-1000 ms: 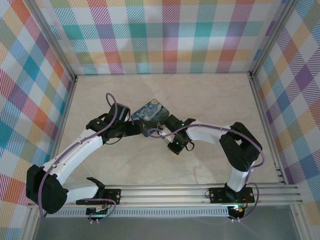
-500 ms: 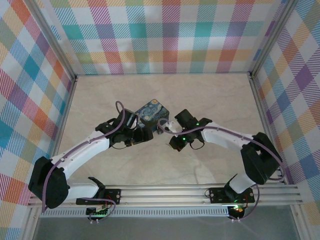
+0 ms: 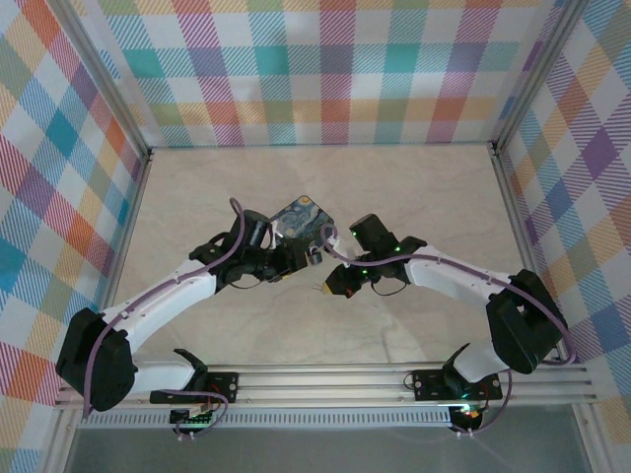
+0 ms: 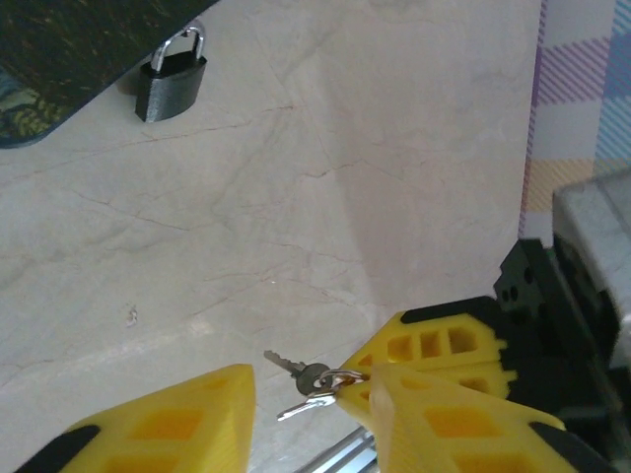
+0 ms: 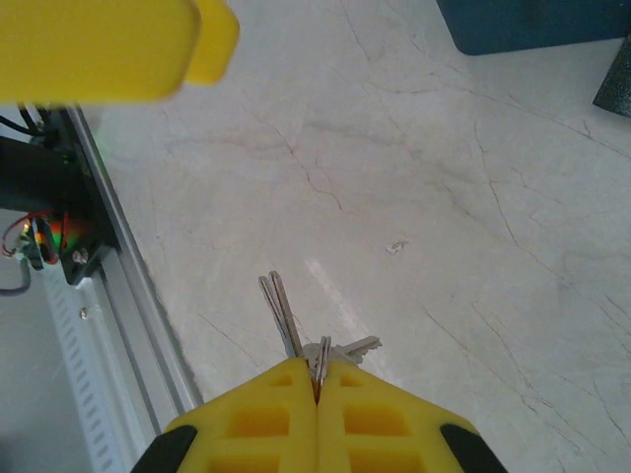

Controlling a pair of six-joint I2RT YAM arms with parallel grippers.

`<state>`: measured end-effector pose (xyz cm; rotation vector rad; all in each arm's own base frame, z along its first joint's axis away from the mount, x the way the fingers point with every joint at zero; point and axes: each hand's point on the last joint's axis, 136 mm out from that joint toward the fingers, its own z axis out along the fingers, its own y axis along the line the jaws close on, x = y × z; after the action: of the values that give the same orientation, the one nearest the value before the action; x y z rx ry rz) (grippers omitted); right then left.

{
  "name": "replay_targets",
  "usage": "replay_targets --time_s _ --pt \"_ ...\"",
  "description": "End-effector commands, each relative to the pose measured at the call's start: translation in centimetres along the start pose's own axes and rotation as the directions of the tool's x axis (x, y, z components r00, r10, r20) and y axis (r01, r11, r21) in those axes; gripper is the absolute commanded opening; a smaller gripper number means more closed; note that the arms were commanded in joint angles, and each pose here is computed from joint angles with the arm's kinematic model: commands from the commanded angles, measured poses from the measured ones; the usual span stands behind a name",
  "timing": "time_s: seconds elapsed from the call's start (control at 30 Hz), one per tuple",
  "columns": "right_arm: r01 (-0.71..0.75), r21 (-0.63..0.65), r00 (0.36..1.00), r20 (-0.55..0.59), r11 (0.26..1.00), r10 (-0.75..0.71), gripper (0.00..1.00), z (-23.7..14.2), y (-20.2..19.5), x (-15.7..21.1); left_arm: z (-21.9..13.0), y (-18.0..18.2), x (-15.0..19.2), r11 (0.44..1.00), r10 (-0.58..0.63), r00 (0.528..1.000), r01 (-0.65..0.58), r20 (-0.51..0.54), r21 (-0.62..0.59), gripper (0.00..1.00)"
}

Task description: Unlock the padlock with the key

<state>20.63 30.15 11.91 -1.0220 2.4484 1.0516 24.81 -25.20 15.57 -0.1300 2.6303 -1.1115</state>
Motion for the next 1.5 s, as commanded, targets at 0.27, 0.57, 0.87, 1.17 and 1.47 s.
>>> replay_targets --time_s 0.27,0.57,0.87,1.17,1.47 --pt "-0.012 -0.113 0.998 0.055 0.994 0.018 0.00 -1.1 1.7 -1.9 1.0 -3.1 1.7 0.969 0.168 0.985 -0.157 -0.044 0.193 0.26" --pt "0.005 -0.168 0.999 0.048 0.986 0.003 0.00 -1.5 2.7 -1.9 1.2 -2.6 2.1 0.961 0.238 0.969 -0.224 -0.070 0.164 0.26" --pt "-0.014 -0.183 0.998 0.056 0.983 0.024 0.00 -1.9 2.1 -2.2 0.7 -3.5 2.8 0.942 0.283 0.955 -0.259 -0.091 0.212 0.26" --pt "-0.006 -0.193 0.998 0.062 0.981 0.019 0.00 -1.9 2.1 -2.5 0.4 -3.5 3.3 0.930 0.321 0.941 -0.293 -0.103 0.220 0.26" --pt "-0.008 -0.207 0.998 0.055 0.978 0.020 0.00 -1.9 2.3 -2.6 0.5 -4.0 3.4 0.919 0.338 0.935 -0.304 -0.107 0.249 0.26"
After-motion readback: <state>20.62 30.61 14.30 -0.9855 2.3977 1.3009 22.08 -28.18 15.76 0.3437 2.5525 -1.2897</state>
